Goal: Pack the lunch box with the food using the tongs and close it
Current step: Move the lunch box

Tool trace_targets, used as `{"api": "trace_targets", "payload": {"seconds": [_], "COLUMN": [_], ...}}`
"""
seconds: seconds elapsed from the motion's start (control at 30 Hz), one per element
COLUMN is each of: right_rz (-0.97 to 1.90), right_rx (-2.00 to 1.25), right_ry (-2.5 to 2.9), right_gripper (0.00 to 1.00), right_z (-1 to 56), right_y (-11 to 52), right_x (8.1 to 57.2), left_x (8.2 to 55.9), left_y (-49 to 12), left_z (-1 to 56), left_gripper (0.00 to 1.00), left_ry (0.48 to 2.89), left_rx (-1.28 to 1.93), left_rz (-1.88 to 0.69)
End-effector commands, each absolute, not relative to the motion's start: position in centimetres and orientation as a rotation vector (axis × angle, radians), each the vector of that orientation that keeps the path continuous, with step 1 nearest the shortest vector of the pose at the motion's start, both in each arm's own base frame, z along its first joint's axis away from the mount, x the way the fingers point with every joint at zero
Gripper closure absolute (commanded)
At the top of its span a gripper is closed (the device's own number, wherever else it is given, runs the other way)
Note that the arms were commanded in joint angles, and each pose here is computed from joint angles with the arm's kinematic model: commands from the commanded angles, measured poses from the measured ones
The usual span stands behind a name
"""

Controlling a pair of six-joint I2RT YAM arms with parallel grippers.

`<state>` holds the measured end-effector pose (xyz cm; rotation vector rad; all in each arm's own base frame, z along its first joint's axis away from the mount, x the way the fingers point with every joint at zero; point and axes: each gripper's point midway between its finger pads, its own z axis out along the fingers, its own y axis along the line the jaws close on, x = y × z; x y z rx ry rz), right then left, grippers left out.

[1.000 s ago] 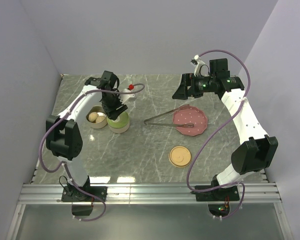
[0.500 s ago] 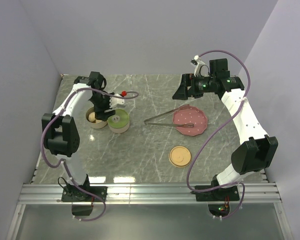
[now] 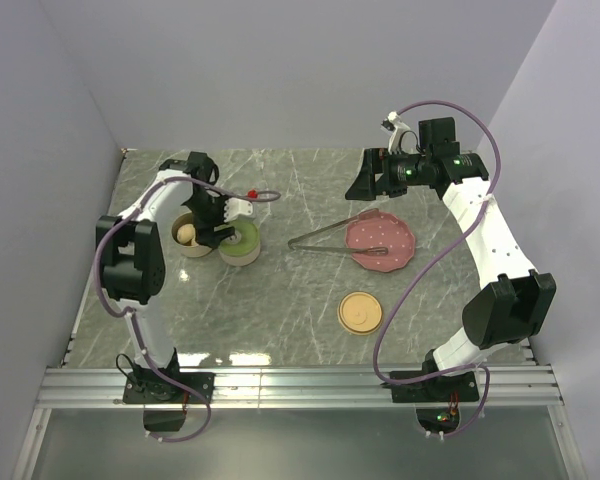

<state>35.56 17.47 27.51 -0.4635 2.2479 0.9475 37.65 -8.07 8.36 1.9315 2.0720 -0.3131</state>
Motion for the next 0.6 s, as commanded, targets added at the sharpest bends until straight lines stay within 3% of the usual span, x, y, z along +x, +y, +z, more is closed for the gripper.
{"api": "trace_targets", "payload": {"seconds": [0.0, 0.57], "right_rz": [0.917, 0.876], "right_rx": [-0.476, -0.546], "right_ry": [2.209, 2.252], "right_gripper": [0.00, 0.00], "right_z": [28.7, 27.5], "right_y": [17.0, 16.3], "right_x": [35.7, 34.7], "left_x": [37.3, 38.1], "left_y": [-10.4, -16.9], "left_z": [7.4, 7.2], "left_gripper": [0.25, 0.23], "left_ry": [2.007, 1.968], "left_rx": [1.936, 1.845], "left_rz": [-0.384, -0.452]}}
